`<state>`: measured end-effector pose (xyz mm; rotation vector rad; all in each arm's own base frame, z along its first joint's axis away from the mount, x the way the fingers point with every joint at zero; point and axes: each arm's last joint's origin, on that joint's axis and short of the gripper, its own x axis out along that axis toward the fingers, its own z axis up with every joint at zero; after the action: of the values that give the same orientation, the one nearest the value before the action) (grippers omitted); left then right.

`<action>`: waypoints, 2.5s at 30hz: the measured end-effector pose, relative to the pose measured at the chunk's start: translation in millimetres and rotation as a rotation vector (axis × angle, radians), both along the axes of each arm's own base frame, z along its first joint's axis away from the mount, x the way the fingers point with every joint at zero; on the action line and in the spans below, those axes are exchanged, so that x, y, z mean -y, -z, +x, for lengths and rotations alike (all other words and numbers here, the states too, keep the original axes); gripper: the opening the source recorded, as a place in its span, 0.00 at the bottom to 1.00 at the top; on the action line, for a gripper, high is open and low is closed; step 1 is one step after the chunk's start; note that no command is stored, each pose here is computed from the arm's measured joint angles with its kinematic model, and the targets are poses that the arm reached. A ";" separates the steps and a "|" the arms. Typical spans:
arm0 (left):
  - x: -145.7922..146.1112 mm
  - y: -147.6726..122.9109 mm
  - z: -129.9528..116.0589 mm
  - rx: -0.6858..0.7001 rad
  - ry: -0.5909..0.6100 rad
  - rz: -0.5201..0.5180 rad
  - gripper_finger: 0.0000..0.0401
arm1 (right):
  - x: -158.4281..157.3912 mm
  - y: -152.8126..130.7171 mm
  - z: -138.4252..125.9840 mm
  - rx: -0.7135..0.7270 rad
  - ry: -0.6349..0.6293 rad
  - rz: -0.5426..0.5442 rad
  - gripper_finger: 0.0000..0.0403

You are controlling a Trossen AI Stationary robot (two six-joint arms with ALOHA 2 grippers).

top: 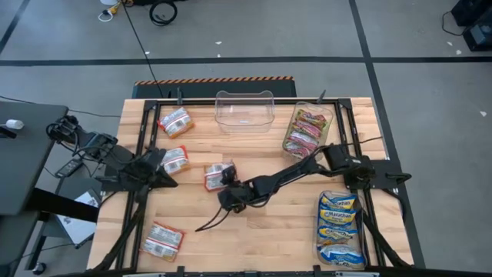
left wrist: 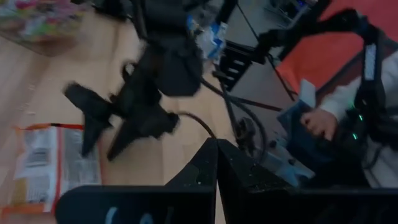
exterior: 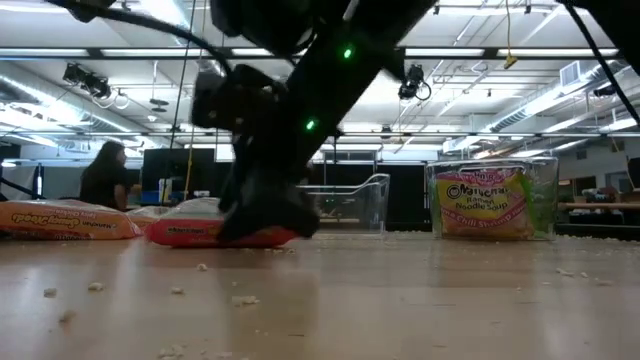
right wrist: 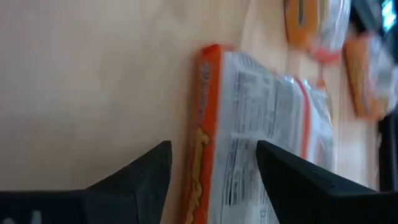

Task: Sort Maruchan noodles
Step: Put the right orange noodle pack into the top left transparent bin

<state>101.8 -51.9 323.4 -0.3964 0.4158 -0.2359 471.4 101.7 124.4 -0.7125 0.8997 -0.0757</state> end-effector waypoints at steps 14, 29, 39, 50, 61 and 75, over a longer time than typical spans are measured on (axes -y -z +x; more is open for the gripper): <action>-0.6 -0.8 0.4 -0.016 -0.055 -0.083 0.02 | 7.9 19.4 11.7 0.092 0.084 -0.051 0.27; -5.6 -36.4 -10.1 0.107 -0.008 -0.108 0.02 | 101.9 -168.5 -15.7 0.509 0.565 0.597 0.02; -11.0 -47.7 -13.1 0.176 -0.100 -0.039 0.02 | 237.2 -186.4 -43.1 0.833 1.080 0.974 0.02; -10.8 -47.3 -12.8 0.172 -0.099 -0.036 0.02 | 294.2 -121.7 -18.1 1.026 1.264 1.117 0.02; -10.7 -47.8 -12.8 0.173 -0.098 -0.047 0.02 | 298.6 -75.4 -3.4 0.992 1.330 1.144 0.08; -10.8 -47.3 -13.1 0.170 -0.095 -0.034 0.02 | 297.0 -77.3 -2.4 0.984 1.281 1.083 0.21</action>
<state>88.7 -41.1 370.7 -0.4249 0.2257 -0.1831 469.0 -195.3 201.7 0.9550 0.1911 -0.9097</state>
